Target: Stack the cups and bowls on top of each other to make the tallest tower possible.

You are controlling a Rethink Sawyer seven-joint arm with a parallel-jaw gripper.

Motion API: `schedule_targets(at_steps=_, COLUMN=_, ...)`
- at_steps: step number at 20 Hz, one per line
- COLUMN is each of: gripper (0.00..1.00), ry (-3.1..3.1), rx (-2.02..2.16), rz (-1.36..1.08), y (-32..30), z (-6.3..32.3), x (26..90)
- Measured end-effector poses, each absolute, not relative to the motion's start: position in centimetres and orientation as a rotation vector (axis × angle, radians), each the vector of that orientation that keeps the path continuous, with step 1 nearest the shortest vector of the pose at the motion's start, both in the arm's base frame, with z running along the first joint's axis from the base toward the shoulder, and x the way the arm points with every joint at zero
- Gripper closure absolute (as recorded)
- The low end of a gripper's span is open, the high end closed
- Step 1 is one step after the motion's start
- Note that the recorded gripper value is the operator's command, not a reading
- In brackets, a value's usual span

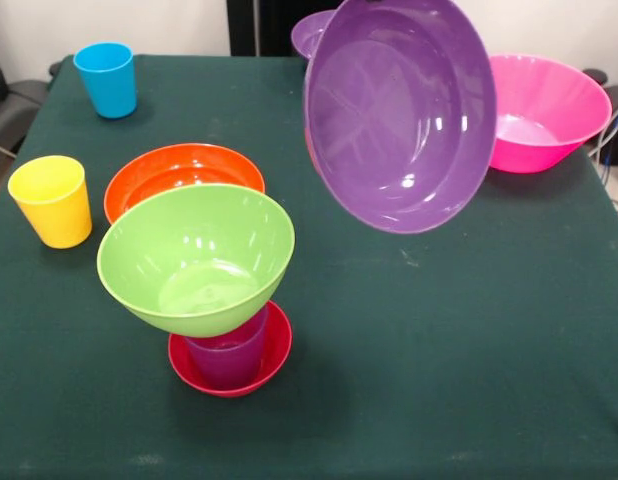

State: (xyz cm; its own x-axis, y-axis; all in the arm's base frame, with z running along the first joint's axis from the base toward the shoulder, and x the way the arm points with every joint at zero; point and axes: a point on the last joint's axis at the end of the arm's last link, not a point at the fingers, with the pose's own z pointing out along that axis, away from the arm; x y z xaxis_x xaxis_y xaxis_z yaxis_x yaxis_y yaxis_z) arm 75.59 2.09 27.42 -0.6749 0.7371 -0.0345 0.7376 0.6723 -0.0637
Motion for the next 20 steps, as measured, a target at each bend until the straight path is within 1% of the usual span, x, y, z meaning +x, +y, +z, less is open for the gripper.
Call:
schedule_targets(at_steps=9, gripper=1.0, ry=2.867, rx=1.23, rz=-0.079, y=1.6, z=29.0, x=77.5)
schedule_targets(at_steps=20, gripper=1.0, ry=2.855, rx=1.204, rz=-0.015, y=-1.6, z=30.3, x=80.7)
